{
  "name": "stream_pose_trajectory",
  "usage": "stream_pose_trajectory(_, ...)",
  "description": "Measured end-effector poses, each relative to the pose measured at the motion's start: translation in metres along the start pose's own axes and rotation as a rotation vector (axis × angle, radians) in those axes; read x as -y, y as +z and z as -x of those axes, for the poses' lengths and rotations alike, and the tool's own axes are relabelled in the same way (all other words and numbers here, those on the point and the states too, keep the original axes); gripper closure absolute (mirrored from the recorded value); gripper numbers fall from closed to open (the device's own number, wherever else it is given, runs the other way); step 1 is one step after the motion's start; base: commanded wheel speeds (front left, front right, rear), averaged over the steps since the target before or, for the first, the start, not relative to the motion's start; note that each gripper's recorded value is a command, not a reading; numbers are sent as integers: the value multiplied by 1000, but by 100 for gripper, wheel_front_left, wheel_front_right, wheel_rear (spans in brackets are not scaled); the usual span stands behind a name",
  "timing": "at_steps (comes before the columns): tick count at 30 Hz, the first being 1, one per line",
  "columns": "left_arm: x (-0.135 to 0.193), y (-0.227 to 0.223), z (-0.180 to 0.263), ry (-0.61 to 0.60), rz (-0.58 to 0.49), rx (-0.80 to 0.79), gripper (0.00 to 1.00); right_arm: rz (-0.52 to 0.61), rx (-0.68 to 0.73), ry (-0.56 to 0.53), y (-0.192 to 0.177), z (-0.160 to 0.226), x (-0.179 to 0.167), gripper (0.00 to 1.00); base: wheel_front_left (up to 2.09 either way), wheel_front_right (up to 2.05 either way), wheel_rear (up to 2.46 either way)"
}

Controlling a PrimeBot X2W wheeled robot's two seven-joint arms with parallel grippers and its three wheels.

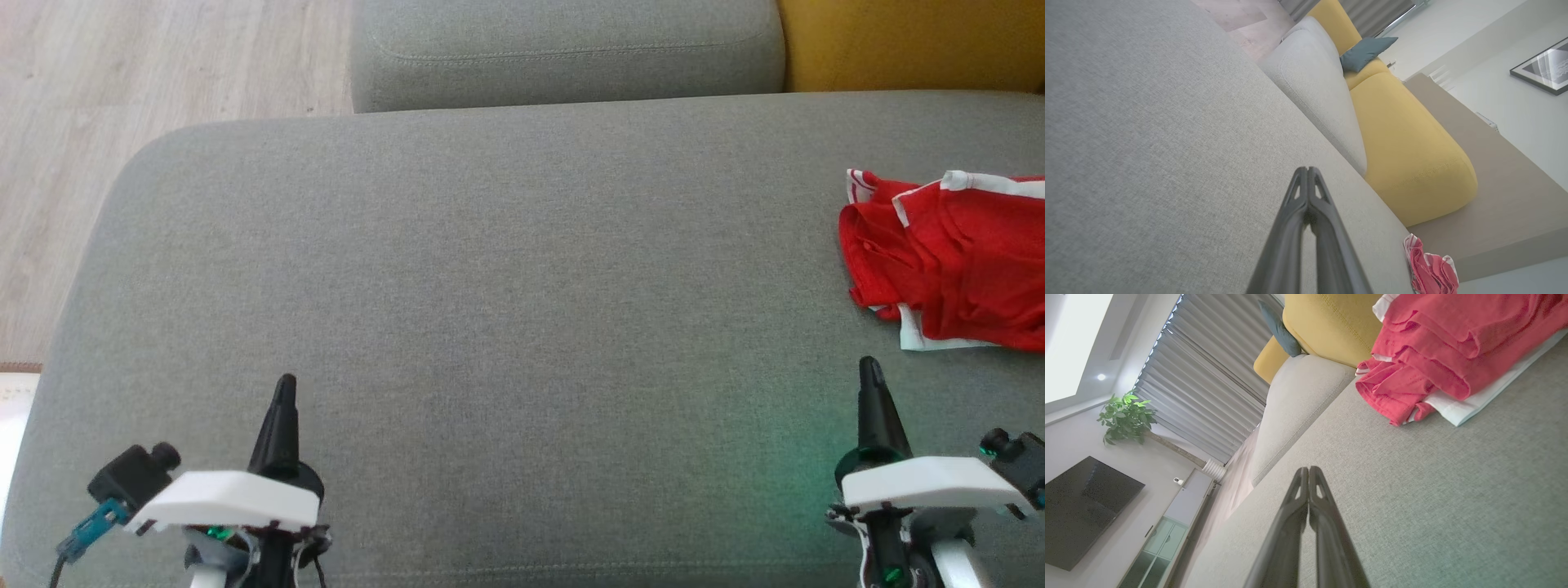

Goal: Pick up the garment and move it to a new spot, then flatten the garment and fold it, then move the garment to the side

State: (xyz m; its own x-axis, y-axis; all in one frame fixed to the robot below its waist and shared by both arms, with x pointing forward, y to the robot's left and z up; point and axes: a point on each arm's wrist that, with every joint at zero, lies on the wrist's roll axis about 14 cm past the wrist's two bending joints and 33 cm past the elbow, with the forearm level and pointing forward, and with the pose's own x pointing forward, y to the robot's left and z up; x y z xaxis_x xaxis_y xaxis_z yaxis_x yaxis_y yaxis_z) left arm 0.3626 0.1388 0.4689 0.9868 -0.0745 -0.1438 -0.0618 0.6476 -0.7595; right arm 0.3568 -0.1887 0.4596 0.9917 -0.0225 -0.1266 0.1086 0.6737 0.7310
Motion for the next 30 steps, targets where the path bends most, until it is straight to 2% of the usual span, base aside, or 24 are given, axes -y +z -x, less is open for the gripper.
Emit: stream_pose_trajectory(30, -16, 14, -2, 23, 326, 5, 100, -342, 7, -14, 10, -7, 2, 100, 0, 0, 0)
